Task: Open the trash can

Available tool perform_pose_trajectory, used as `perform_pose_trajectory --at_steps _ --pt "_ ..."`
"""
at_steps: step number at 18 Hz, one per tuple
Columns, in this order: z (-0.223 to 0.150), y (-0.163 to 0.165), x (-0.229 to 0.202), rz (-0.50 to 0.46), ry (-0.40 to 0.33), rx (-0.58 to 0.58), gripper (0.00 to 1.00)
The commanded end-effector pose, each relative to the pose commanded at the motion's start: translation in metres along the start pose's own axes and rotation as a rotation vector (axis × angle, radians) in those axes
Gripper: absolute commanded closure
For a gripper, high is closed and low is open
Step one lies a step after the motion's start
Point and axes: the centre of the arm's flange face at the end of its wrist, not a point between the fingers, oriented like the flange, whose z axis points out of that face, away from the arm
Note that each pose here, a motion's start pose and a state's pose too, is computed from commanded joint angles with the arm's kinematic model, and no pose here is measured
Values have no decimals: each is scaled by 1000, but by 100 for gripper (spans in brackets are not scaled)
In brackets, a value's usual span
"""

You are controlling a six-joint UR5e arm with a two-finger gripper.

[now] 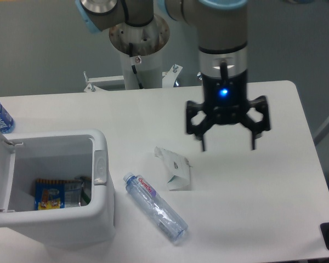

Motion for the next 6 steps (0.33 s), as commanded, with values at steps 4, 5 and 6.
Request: perform_pose_trajectory --at_steps 4,5,6 --pt "1 25 -18 28 -9 -14 0" --pt "1 25 -19 28 -10 -14 0" --pt "1 26 -20 27 -13 -13 0"
